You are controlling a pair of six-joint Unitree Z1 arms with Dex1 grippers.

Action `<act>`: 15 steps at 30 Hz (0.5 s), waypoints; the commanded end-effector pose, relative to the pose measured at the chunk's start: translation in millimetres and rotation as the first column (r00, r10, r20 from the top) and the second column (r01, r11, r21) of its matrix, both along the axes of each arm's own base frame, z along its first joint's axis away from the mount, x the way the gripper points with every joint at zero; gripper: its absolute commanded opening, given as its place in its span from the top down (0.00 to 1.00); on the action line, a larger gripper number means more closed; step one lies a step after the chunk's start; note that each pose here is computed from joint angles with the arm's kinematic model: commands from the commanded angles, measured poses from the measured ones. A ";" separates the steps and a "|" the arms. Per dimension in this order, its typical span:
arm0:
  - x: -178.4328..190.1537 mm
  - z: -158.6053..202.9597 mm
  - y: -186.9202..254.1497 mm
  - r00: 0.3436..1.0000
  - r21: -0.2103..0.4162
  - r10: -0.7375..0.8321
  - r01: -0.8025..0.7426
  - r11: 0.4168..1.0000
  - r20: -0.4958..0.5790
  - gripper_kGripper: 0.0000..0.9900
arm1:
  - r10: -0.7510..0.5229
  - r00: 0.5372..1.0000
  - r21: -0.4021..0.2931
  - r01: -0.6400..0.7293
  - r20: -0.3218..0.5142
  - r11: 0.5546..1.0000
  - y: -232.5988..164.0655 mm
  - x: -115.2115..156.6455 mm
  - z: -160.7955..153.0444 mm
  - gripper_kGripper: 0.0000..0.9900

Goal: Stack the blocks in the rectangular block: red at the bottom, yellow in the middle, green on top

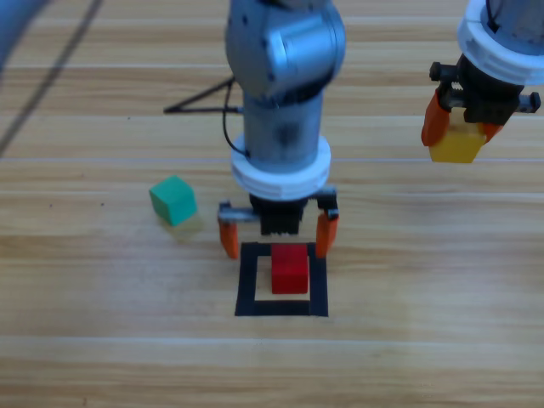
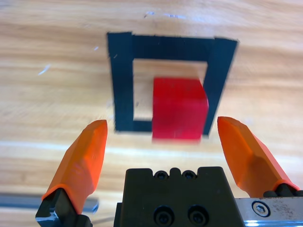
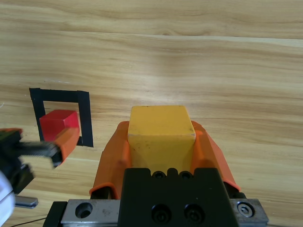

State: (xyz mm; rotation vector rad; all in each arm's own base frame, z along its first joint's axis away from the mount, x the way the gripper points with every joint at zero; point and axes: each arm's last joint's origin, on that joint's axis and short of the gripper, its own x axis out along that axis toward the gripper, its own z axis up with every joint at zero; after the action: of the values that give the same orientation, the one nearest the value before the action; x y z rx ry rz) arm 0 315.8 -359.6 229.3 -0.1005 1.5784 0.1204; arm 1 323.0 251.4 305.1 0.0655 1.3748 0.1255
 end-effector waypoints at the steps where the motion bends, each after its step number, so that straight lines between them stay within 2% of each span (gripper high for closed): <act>1: -11.2 111.2 59.0 0.987 -0.106 -0.026 0.044 0.993 0.158 0.00 | -0.005 1.000 -0.025 0.005 0.011 1.000 -2.4 -10.3 4.4 0.90; 4: -4.5 148.5 115.7 0.973 -0.125 -0.031 0.060 0.990 0.227 0.00 | 0.015 0.999 -0.038 -0.013 0.048 0.999 8.1 -26.0 13.8 0.90; 6: 14.0 154.6 151.1 0.964 -0.100 -0.081 0.110 0.989 0.252 0.00 | 0.050 0.997 -0.040 -0.048 0.054 0.998 24.4 -40.6 18.9 0.90; 8: 31.2 148.8 176.6 0.957 -0.056 -0.154 0.173 0.983 0.246 0.00 | 0.079 0.996 -0.041 -0.077 0.034 0.996 39.1 -49.0 18.7 0.90; 11: 60.7 131.9 210.8 0.934 0.006 -0.289 0.294 0.956 0.211 0.00 | 0.115 0.991 -0.033 -0.117 -0.064 0.993 67.0 -54.1 12.0 0.90; 15: 85.9 108.7 246.7 0.913 0.047 -0.382 0.380 0.924 0.144 0.00 | 0.144 0.980 -0.030 -0.149 -0.137 0.988 100.1 -60.2 9.2 0.90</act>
State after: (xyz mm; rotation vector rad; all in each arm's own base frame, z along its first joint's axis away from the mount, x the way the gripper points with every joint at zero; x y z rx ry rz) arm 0 361.5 -161.8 383.6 0.1687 1.2911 -0.2480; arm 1 279.0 299.4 347.0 0.0425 1.3981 0.1910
